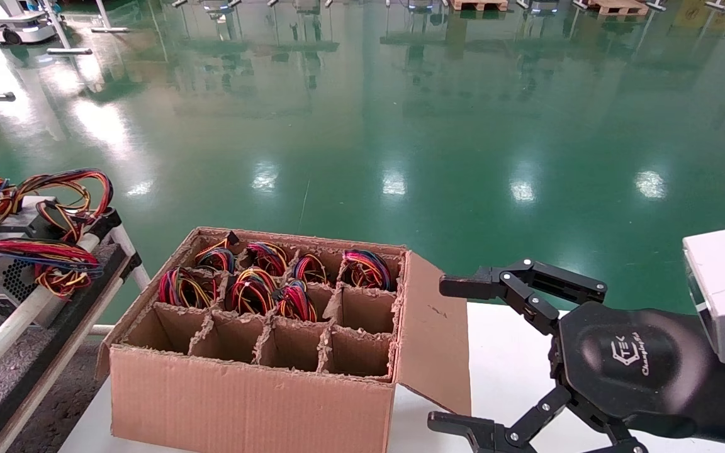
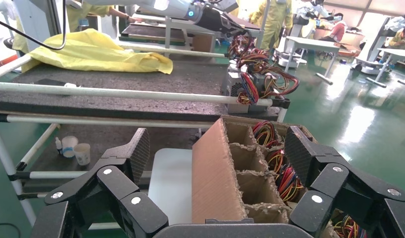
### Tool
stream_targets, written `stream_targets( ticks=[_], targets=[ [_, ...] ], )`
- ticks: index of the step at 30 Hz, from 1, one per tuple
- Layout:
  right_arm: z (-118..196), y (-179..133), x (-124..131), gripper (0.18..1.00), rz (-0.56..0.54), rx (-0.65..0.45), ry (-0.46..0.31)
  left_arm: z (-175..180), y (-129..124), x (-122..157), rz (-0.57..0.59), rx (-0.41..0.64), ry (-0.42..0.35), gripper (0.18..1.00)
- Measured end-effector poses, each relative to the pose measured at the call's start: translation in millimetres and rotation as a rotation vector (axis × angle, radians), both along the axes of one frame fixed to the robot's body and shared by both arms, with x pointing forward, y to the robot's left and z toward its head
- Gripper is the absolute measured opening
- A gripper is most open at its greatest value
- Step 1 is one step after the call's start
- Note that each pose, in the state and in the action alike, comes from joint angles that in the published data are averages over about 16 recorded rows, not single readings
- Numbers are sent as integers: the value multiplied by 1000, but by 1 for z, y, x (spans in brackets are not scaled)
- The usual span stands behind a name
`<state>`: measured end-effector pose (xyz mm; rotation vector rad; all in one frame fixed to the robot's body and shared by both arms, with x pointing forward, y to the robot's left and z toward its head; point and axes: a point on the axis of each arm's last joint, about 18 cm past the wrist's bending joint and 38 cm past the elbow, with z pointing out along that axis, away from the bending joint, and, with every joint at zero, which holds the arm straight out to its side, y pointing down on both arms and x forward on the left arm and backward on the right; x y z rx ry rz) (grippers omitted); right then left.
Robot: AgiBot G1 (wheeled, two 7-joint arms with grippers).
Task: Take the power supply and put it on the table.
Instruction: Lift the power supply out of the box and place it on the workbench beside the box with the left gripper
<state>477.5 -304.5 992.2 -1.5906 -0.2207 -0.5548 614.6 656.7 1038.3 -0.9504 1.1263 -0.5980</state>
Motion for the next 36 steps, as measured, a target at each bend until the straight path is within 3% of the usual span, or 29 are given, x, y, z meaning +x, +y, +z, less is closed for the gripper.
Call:
stream_targets(
  ticks=[22, 27, 36],
  targets=[
    [0, 0, 0, 1000, -1, 0, 0, -5, 1, 0, 1, -5, 11, 229],
    [0, 0, 0, 1000, 0, 0, 0, -5, 1, 0, 2, -5, 11, 272],
    [0, 0, 0, 1000, 0, 0, 0, 0, 0, 0, 2, -4, -1, 421]
  ],
)
